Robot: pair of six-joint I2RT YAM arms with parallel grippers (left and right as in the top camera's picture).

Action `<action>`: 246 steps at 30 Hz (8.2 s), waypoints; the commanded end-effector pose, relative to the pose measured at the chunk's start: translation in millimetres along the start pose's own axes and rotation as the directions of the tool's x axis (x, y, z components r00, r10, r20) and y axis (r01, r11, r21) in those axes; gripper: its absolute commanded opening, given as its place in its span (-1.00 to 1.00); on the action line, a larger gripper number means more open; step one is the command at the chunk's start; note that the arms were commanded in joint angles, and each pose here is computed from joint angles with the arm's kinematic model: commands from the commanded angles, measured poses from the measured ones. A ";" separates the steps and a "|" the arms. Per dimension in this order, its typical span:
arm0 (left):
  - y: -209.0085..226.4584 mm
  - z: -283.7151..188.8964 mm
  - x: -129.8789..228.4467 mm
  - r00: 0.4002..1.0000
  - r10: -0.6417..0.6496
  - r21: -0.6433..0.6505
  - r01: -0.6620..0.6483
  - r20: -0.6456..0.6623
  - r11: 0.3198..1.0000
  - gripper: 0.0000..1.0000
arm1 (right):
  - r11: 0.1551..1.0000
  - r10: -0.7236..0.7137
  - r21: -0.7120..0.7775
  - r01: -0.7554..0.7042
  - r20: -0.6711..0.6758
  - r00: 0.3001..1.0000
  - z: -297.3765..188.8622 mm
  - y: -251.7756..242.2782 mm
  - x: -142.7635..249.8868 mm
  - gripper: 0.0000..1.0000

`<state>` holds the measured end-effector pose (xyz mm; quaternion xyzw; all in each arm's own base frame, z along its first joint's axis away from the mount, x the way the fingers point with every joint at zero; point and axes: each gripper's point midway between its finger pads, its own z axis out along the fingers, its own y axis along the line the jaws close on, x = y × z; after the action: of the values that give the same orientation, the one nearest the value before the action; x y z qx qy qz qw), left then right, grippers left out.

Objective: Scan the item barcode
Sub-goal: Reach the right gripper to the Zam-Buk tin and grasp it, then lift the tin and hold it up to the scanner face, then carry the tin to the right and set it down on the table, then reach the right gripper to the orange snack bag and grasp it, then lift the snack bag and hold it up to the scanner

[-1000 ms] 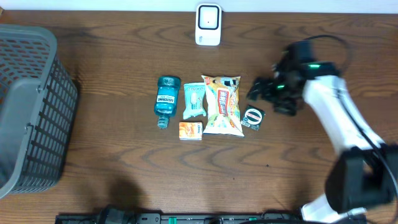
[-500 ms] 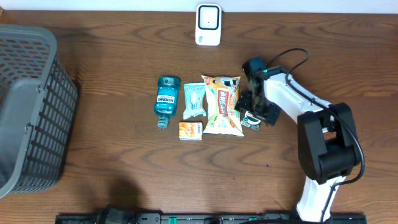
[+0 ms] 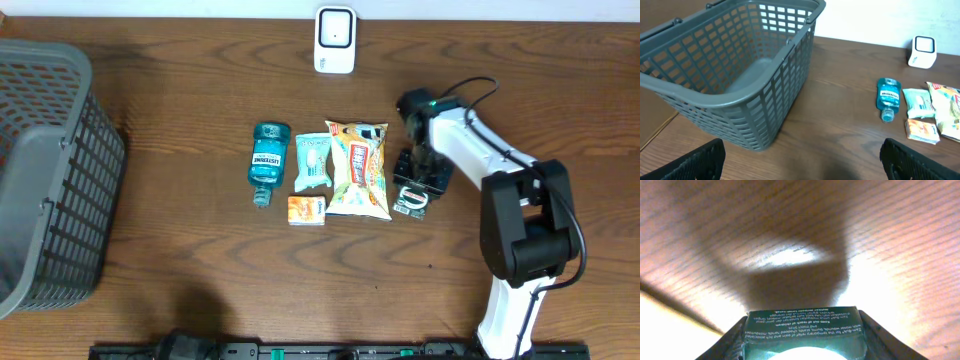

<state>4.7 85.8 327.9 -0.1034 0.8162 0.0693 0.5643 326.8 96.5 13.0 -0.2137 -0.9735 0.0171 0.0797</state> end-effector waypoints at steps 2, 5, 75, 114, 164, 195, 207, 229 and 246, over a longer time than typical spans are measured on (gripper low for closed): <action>4.5 0.0 16.0 0.996 0.056 -0.019 -0.057 -0.070 0.998 0.95 | 0.951 -0.176 -0.270 0.153 -0.062 0.982 -65.7 28.9 11.7 -0.27; 4.5 0.0 16.0 0.996 0.056 -0.019 -0.057 -0.070 0.998 0.95 | 0.909 -0.264 -0.364 0.201 -0.131 0.956 -92.9 30.7 40.6 -0.23; 4.5 0.0 16.0 0.996 0.056 -0.019 -0.057 -0.070 0.998 0.95 | 0.956 -0.100 0.013 0.293 0.954 0.284 -293.8 119.6 -229.3 -0.44; 4.5 0.0 16.0 0.996 0.056 -0.019 -0.057 -0.070 0.998 0.95 | 0.975 0.182 -0.207 -0.086 0.511 0.840 -197.1 -143.9 -212.0 0.98; 4.5 0.0 16.0 0.996 0.056 -0.019 -0.057 -0.070 0.998 0.96 | 0.519 -0.840 0.168 0.838 -0.083 0.536 -18.7 134.9 75.4 -0.98; 4.5 0.0 16.0 0.996 0.056 -0.019 -0.057 -0.070 0.998 0.95 | -0.520 -0.523 -0.543 0.660 0.813 0.257 -179.7 140.7 125.4 -0.98; 4.5 0.0 16.0 0.996 0.056 -0.019 -0.057 -0.070 0.998 0.95 | -0.128 -0.624 -0.950 0.286 0.301 0.721 -202.5 134.6 93.4 -0.98; 4.5 0.0 16.0 0.996 0.056 -0.019 -0.057 -0.070 0.998 0.95 | 0.054 -0.655 0.303 0.951 0.730 -0.195 -205.7 239.5 -48.8 -0.98; 4.5 0.0 16.0 0.996 0.056 -0.019 -0.057 -0.070 0.998 0.95 | 0.439 -0.500 0.601 0.668 0.781 -0.374 -208.3 308.2 -169.7 -0.98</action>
<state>4.9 85.7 327.5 -0.1035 0.8166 0.0698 0.5635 627.2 316.0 166.2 0.4307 -0.6996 0.0157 -0.5699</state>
